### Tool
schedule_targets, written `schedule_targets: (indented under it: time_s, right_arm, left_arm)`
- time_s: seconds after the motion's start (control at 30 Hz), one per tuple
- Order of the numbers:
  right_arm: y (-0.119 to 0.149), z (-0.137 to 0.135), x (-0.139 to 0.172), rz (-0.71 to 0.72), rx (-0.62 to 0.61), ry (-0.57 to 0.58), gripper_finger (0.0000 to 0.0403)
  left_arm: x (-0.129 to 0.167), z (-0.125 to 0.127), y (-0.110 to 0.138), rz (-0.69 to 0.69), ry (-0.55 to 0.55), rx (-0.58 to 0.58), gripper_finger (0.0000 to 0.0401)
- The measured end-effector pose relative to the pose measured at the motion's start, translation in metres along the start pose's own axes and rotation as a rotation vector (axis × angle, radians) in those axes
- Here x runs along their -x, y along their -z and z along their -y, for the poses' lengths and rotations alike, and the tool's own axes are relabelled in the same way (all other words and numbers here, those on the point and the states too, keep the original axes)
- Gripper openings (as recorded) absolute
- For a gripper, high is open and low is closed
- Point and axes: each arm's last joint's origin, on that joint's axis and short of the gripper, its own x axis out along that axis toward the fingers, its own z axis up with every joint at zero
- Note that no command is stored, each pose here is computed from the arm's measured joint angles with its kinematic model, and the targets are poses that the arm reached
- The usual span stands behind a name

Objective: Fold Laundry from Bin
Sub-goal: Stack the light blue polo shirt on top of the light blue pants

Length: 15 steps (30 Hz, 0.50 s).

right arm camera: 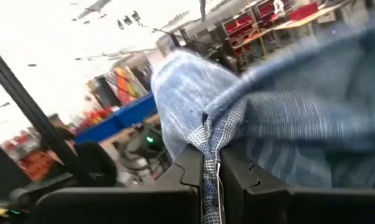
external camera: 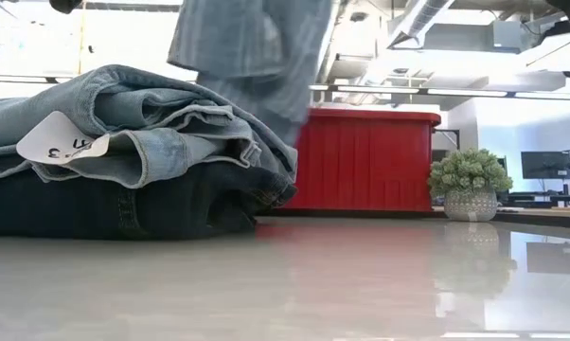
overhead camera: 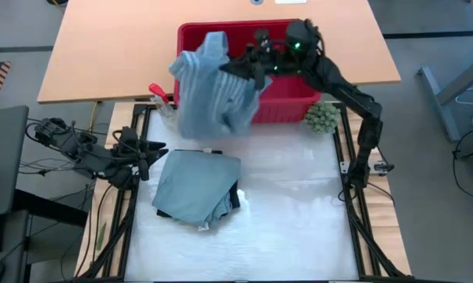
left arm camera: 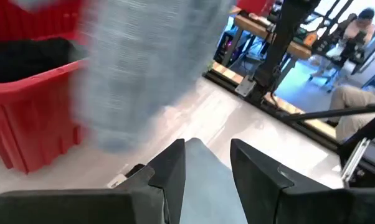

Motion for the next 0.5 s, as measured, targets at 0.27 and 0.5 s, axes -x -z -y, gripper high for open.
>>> schedule_targets:
  time_s: [0.27, 0.5]
  right_arm:
    - [0.087, -0.037, -0.074, -0.219, -0.039, 0.028, 0.0047]
    - [0.174, -0.072, -0.135, -0.320, -0.226, -0.001, 0.0047]
  left_arm:
    - [0.000, 0.000, 0.002, -0.037, 0.022, -0.047, 0.0114]
    - [0.010, -0.007, -0.004, -0.045, 0.131, -0.067, 0.0114]
